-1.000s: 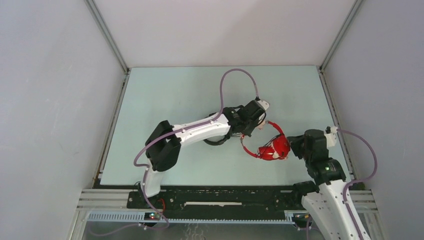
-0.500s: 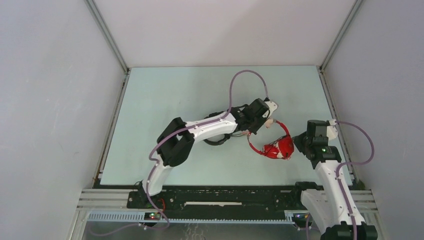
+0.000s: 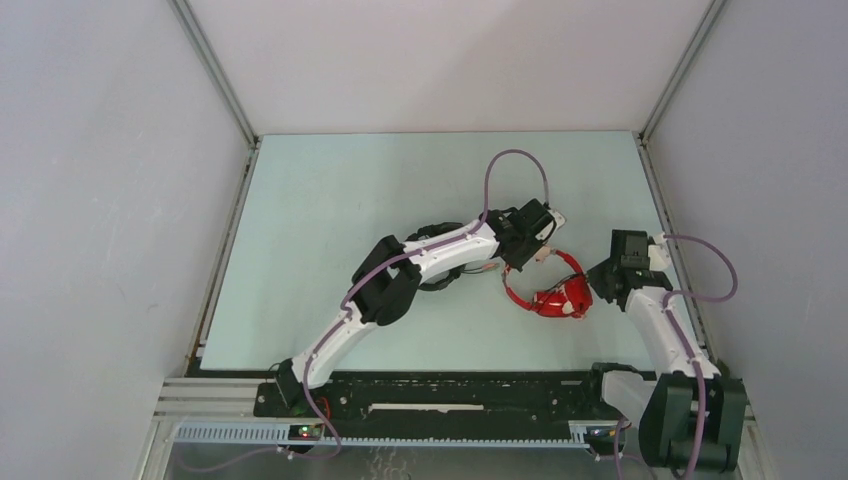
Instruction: Wrap the headphones
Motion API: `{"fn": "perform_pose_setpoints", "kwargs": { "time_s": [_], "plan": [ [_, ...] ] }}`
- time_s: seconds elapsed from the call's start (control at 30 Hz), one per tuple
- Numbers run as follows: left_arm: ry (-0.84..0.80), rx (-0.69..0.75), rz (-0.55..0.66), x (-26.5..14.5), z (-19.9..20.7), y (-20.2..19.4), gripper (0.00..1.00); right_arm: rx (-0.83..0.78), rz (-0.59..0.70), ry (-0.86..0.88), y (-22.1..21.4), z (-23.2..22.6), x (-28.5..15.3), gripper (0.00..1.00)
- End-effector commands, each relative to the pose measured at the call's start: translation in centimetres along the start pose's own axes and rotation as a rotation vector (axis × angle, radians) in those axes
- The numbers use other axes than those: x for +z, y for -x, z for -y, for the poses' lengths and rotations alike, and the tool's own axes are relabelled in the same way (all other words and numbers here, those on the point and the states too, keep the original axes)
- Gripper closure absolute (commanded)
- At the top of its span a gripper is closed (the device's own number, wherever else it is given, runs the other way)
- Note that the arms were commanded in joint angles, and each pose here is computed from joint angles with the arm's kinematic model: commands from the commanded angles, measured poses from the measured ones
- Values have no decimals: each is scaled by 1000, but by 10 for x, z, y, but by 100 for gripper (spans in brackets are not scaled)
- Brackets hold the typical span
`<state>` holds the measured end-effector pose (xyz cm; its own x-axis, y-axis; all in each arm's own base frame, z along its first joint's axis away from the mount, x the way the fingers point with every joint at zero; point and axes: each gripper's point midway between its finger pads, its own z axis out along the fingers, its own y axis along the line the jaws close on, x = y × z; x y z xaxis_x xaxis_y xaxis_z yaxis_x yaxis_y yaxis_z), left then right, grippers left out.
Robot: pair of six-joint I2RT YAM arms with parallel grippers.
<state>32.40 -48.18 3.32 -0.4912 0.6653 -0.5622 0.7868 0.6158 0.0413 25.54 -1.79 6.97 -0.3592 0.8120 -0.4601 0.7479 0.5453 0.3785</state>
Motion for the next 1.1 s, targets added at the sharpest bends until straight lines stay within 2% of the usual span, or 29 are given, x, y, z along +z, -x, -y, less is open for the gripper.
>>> {"fn": "perform_pose_setpoints", "kwargs": {
  "time_s": [0.0,0.1,0.13,0.17,0.27,0.4,0.5,0.83,1.07],
  "plan": [
    [20,4,-54,-1,-2,-12,100,-18,20,57,12,-21,11,100],
    [17,7,-56,0,-1,-13,97,-25,-4,18,6,-14,18,100],
    [18,12,-65,1,-1,-15,95,-24,-11,11,4,-13,20,96],
    [20,16,-72,1,-1,-17,92,-25,-18,7,3,-12,21,88],
    [23,28,-85,-1,-3,-20,83,-10,-32,14,2,-13,21,72],
    [19,19,-76,-6,-2,-16,69,-6,-7,3,10,-12,13,54],
    [2,4,-55,-13,1,-8,64,-17,36,-17,24,-9,2,43],
    [-24,-46,71,-41,7,37,41,4,184,42,73,-16,-64,37],
    [26,-82,203,-84,-4,78,25,-1,273,122,97,-29,-122,32]
  ]
}}
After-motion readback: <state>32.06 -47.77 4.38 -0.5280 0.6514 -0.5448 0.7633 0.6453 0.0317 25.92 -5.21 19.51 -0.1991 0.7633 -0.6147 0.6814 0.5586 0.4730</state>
